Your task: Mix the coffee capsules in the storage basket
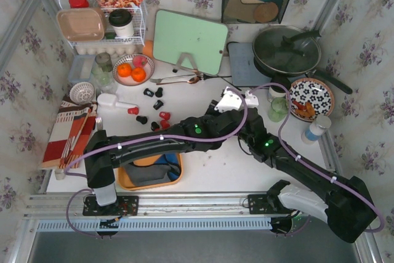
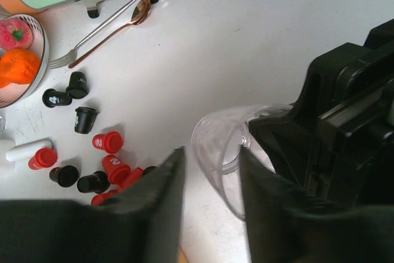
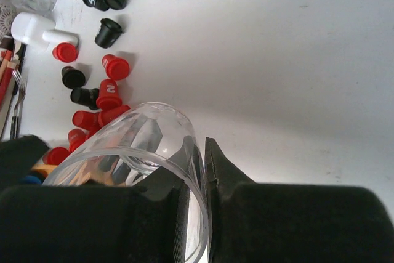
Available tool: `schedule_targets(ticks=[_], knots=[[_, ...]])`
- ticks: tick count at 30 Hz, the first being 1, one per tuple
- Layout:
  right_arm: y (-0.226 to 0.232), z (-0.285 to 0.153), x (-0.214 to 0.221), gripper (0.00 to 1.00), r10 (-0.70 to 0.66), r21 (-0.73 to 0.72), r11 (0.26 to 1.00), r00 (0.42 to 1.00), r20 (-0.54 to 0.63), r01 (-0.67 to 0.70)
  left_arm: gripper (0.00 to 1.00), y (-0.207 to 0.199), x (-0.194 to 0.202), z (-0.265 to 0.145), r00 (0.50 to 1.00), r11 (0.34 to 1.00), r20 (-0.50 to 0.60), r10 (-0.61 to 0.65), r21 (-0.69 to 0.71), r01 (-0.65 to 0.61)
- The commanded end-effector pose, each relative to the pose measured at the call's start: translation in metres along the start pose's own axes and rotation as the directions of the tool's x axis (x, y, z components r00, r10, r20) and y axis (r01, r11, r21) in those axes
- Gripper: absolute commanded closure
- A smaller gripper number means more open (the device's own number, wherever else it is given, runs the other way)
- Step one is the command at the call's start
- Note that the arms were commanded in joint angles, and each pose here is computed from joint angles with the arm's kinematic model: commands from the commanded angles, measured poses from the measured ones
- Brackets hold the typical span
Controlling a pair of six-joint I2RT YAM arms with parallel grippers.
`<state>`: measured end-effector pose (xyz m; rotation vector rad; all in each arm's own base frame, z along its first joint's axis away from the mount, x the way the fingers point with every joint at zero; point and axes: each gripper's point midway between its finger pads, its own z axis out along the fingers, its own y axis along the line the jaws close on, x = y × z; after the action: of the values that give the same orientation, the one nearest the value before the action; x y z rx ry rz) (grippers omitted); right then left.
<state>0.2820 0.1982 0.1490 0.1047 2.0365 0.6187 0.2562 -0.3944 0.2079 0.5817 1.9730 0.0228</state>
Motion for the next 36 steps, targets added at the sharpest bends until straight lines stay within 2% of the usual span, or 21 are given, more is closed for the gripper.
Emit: schedule_targets(ticks=[1, 2, 4, 7, 9, 10, 14, 15, 16, 25, 36], knots=[[-0.003, -0.002, -0.010, 1.00, -0.001, 0.022, 1.000, 0.999, 0.044, 0.000, 0.50, 0.003, -0.011, -0.009, 0.999, 0.999, 0.025, -0.048, 0.025, 0.048], [-0.004, -0.002, -0.011, 1.00, 0.000, 0.028, 1.000, 0.999, 0.050, -0.001, 0.42, 0.006, -0.013, -0.012, 0.998, 0.998, 0.029, -0.060, 0.025, 0.059], [-0.005, -0.003, -0.012, 1.00, -0.002, 0.033, 0.999, 0.999, 0.053, 0.000, 0.33, 0.012, -0.018, -0.018, 0.996, 0.996, 0.041, -0.082, 0.024, 0.081], [-0.007, -0.004, -0.012, 1.00, -0.003, 0.047, 0.999, 0.999, 0.049, 0.001, 0.28, 0.023, -0.025, -0.028, 0.992, 0.994, 0.067, -0.110, 0.025, 0.108], [-0.009, -0.005, -0.012, 1.00, -0.002, 0.056, 0.998, 0.999, 0.050, 0.000, 0.22, 0.034, -0.032, -0.037, 0.987, 0.991, 0.093, -0.134, 0.019, 0.132], [-0.010, -0.005, -0.013, 1.00, -0.002, 0.062, 0.998, 0.999, 0.053, -0.002, 0.16, 0.040, -0.034, -0.041, 0.984, 0.990, 0.104, -0.144, 0.015, 0.143], [-0.015, -0.005, -0.014, 1.00, -0.006, 0.089, 0.996, 0.998, 0.058, 0.000, 0.11, 0.060, -0.040, -0.053, 0.977, 0.986, 0.141, -0.162, -0.001, 0.164], [-0.017, -0.005, -0.014, 1.00, -0.007, 0.098, 0.995, 0.998, 0.060, 0.001, 0.04, 0.065, -0.038, -0.055, 0.976, 0.986, 0.144, -0.164, -0.013, 0.167], [-0.018, -0.004, -0.014, 1.00, -0.008, 0.105, 0.994, 0.998, 0.062, 0.001, 0.01, 0.071, -0.038, -0.058, 0.974, 0.984, 0.149, -0.169, -0.023, 0.175], [-0.026, -0.003, -0.020, 1.00, -0.016, 0.162, 0.987, 0.997, 0.077, 0.003, 0.00, 0.116, -0.017, -0.072, 0.960, 0.965, 0.154, -0.232, -0.083, 0.247], [-0.030, -0.002, -0.026, 1.00, -0.012, 0.196, 0.981, 0.996, 0.083, -0.004, 0.00, 0.138, 0.007, -0.078, 0.959, 0.955, 0.129, -0.251, -0.129, 0.267]])
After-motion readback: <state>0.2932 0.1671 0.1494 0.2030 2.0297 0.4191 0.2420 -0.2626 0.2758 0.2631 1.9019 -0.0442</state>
